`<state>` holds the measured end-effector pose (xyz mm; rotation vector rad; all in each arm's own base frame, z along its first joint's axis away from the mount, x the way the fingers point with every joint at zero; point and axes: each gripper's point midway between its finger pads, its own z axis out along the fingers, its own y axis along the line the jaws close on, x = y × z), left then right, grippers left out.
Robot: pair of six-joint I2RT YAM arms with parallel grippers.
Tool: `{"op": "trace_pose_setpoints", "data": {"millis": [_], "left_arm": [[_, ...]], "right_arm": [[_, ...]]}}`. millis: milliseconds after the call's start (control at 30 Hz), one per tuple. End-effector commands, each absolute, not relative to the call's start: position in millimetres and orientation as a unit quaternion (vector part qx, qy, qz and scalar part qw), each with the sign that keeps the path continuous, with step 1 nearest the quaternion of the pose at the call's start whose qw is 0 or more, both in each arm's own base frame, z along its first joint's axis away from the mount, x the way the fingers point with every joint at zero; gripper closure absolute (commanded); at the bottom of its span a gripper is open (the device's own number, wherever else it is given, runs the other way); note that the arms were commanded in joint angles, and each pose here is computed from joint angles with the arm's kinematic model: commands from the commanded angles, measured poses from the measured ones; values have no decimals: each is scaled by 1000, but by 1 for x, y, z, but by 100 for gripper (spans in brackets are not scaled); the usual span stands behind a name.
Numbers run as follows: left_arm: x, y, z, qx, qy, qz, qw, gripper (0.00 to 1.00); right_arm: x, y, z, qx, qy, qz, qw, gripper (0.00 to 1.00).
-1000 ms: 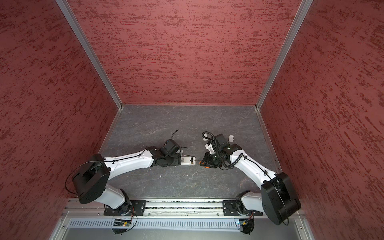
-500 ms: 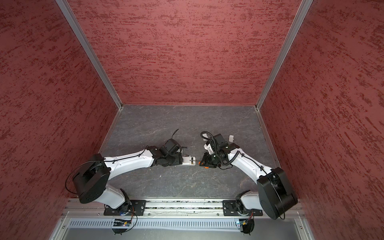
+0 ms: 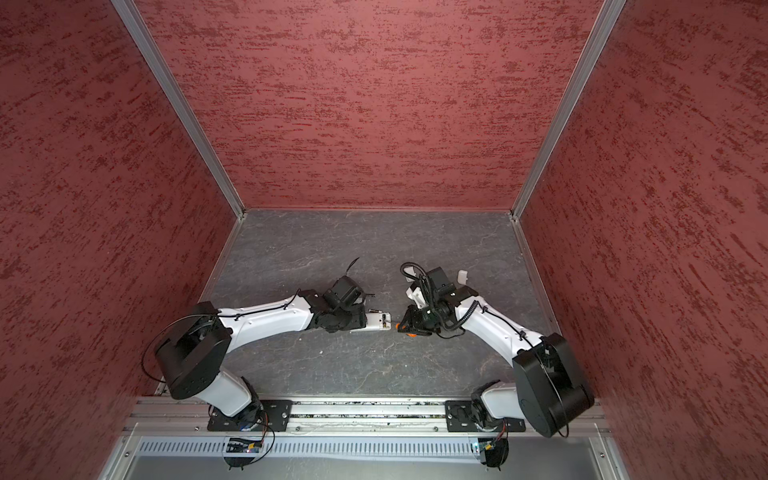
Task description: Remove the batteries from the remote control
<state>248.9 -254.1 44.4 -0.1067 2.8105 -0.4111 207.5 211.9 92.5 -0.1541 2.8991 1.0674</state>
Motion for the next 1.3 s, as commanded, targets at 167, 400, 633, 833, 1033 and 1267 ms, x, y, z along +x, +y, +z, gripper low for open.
{"op": "trace_pose_setpoints", "data": {"millis": [167, 400, 633, 833, 1033, 1267], "left_arm": [[253, -254, 52, -39, 976, -145, 157, 27], [252, -253, 54, -41, 976, -144, 157, 27], [252, -255, 53, -39, 977, -143, 154, 27], [250, -256, 53, -39, 977, -142, 153, 27], [250, -256, 53, -39, 978, -139, 153, 27], [248, -256, 49, -40, 979, -139, 146, 27]], "right_arm": [[223, 209, 107, -71, 939, 330, 63, 100], [219, 209, 99, -77, 940, 328, 53, 100], [216, 205, 91, -79, 943, 319, 46, 100], [215, 203, 85, -83, 946, 310, 45, 100], [213, 205, 80, -91, 944, 316, 38, 100], [207, 218, 90, -115, 925, 360, 33, 100]]}}
